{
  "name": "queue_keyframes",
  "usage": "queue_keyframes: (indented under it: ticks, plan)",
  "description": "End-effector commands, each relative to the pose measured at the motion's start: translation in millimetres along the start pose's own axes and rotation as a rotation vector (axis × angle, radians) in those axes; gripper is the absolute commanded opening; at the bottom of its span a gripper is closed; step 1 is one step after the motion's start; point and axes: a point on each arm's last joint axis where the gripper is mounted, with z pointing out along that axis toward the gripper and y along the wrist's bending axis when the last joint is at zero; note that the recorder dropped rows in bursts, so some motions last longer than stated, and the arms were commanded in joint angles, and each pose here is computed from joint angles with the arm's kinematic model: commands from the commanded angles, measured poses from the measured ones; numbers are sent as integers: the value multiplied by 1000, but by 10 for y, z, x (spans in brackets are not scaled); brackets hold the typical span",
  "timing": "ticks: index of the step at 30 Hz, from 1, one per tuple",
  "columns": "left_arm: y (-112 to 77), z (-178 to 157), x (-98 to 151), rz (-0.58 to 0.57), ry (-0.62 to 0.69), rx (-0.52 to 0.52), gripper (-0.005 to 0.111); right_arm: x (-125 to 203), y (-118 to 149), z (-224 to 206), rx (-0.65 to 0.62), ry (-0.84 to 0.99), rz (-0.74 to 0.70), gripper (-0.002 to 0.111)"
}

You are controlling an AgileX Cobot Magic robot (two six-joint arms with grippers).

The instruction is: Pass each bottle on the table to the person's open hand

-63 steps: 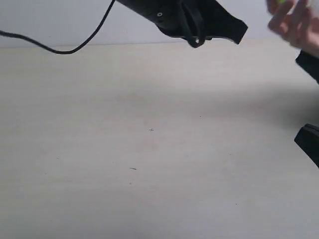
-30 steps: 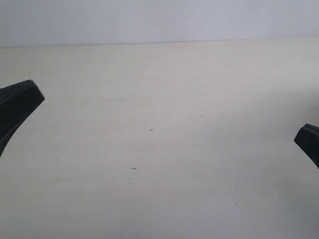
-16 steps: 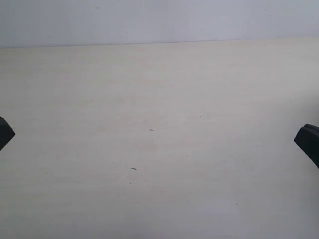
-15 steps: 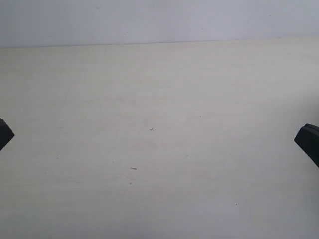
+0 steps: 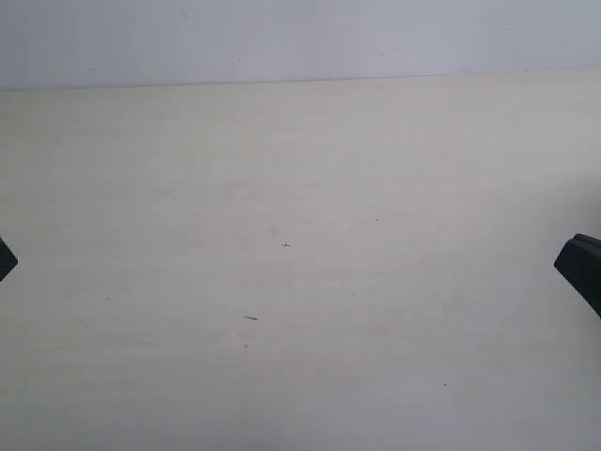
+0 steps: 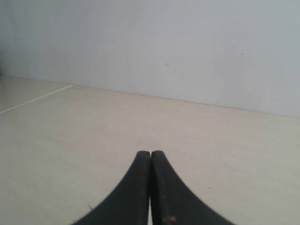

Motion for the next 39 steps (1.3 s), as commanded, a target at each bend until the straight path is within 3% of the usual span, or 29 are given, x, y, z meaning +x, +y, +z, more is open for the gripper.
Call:
queue_keyframes:
  ticks: [1,32,39]
  plan:
    - [1,-6,-3,-3,-11,1,0,14,1,-2,-1,1,-1,0]
    - [-2,-10,0,-2,-9,5,0,14,1,-2,-1,1,-1,0]
    - [69,-71,-32,103,-45,-79,0,14,1,-2,-1,1,-1,0]
